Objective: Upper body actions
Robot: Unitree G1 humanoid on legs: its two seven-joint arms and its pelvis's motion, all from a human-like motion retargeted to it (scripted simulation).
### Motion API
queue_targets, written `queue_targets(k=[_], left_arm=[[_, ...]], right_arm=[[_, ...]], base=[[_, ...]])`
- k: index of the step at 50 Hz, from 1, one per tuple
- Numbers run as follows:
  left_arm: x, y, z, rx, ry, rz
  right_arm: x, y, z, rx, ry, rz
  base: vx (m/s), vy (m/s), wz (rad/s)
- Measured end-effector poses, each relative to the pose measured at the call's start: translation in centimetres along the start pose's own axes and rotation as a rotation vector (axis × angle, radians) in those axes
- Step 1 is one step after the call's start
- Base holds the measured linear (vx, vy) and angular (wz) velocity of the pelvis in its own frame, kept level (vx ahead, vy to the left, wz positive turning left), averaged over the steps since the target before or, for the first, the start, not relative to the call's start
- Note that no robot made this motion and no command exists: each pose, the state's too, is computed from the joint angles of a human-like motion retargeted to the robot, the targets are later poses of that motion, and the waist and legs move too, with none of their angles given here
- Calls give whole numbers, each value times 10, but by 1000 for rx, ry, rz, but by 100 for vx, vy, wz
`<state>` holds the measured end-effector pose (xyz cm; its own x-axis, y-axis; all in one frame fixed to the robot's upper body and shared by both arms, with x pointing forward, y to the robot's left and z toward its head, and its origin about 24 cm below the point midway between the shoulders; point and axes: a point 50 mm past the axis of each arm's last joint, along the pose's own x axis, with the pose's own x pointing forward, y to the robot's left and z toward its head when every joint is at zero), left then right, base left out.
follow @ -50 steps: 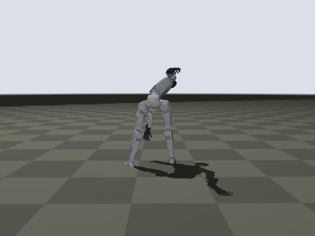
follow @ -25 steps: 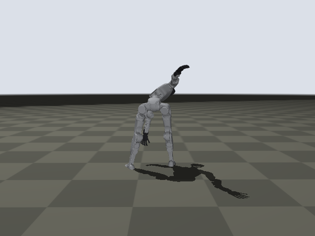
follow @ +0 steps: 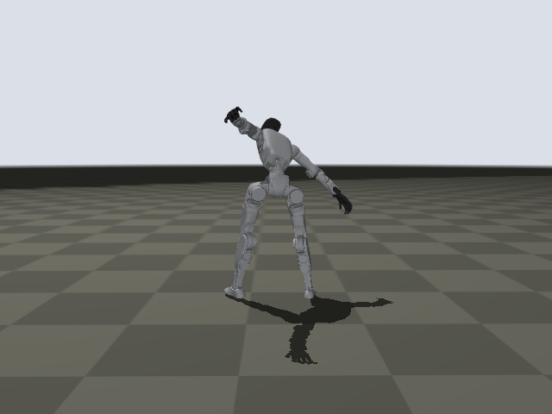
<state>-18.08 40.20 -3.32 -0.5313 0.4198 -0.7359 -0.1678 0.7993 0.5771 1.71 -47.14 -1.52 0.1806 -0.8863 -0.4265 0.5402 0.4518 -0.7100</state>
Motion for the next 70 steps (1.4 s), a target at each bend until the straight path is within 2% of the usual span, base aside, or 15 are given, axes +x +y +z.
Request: queue_targets(k=[3, 7, 10, 12, 16, 22, 29, 32, 38, 43, 46, 50, 60, 64, 70], left_arm=[[-5, 19, 8, -8, -18, 102], [-12, 18, 45, -218, -155, 191], [-21, -1, 85, -347, -271, 50], [-30, -13, 113, -334, -328, -43], [-50, -41, 158, -236, -413, -8], [-47, -84, 155, -171, -480, 139], [-42, -116, 147, 313, -498, 40], [-46, -127, 151, 356, -508, 32], [-62, -144, 174, 251, -603, 9], [-83, -148, 203, 422, -702, -28], [-98, -145, 223, 617, -720, 15], [-102, -133, 230, 676, -741, 72], [-66, -123, 188, 488, -667, -80], [-48, -133, 158, 296, -602, -131], [-49, -172, 147, 41, -565, -264]], right_arm=[[-3, -8, -17, 6, 49, -22], [-8, -18, -34, 78, 94, -70], [-9, -27, -40, 186, 111, -105], [-8, -29, -39, 253, 117, -116], [1, -26, -12, 377, 90, -112], [16, -19, 93, 402, -106, 39], [5, 8, 189, 298, -315, 161], [2, 14, 196, 251, -335, 178], [9, 19, 158, 214, -257, 147], [11, 31, 95, 204, -124, 106], [1, 62, 46, 148, -27, 146], [-32, 123, -10, 51, 66, 284], [-124, 242, -33, -94, -12, 683], [-135, 252, -34, -192, -70, 786], [-125, 245, -36, -322, -50, 793]], base=[[19, -30, 185], [6, -47, 171], [19, -49, 116], [16, -49, 101], [20, -48, 93], [7, -4, 45], [-4, 0, 22], [1, -6, -17], [6, -10, -34], [11, 1, -28], [14, 10, -43], [13, 32, -133], [-10, 63, -145], [5, 77, -117], [28, 54, -23]])
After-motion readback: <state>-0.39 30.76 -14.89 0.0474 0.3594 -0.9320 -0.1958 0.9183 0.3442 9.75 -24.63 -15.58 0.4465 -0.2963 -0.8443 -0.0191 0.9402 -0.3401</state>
